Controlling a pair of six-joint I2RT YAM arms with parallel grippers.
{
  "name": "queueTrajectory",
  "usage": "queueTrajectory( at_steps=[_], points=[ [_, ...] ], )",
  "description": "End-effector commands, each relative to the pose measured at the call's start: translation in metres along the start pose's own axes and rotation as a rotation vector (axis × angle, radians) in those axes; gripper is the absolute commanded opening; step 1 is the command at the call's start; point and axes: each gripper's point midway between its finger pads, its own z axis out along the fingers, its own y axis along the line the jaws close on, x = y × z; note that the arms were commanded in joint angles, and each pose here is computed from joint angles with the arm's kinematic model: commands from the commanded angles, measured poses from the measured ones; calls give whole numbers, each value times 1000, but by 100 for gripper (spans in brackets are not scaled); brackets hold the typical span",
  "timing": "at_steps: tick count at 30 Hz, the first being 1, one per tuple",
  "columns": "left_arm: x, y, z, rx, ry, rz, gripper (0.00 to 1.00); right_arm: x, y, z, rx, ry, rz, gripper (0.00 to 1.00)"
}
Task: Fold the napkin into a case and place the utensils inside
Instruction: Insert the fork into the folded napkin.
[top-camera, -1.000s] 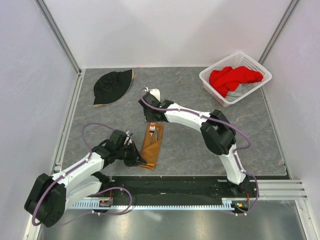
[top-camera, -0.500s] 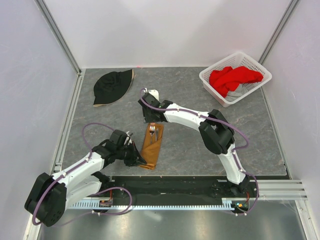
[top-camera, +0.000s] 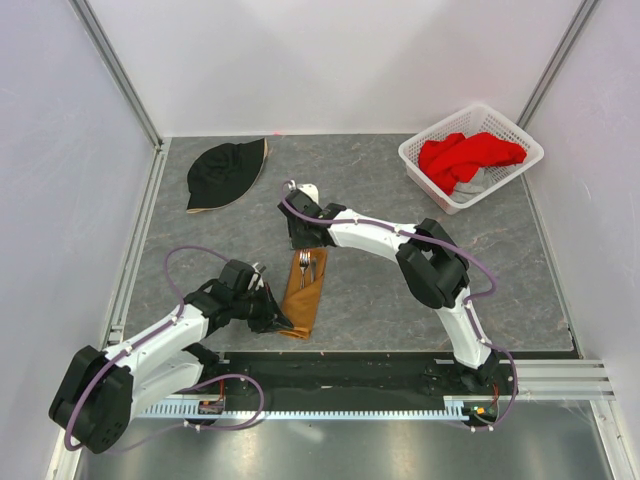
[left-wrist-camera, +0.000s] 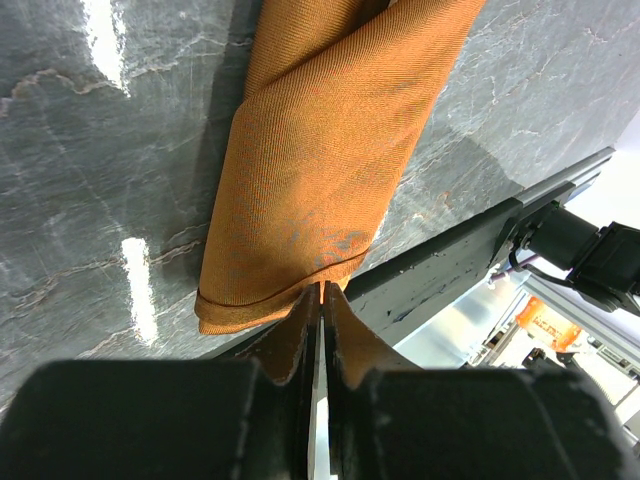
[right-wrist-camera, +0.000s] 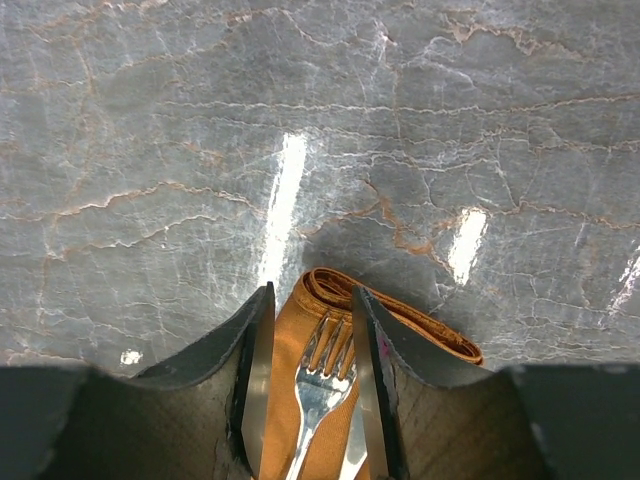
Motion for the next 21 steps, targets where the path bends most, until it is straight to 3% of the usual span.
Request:
queueTrajectory(
  at_steps=[1,17,21],
  points=[
    [-4,-9,-1,42,-17,19,9,-2,8,-11,-22,-18,9,43],
    [-4,-8,-1,40,-20,16,9,1,9,-34,-30,-33,23,45],
    [-5,-14,-5,58,-29,26,9,-2,-1,-44,2,-34,42,54]
  ],
)
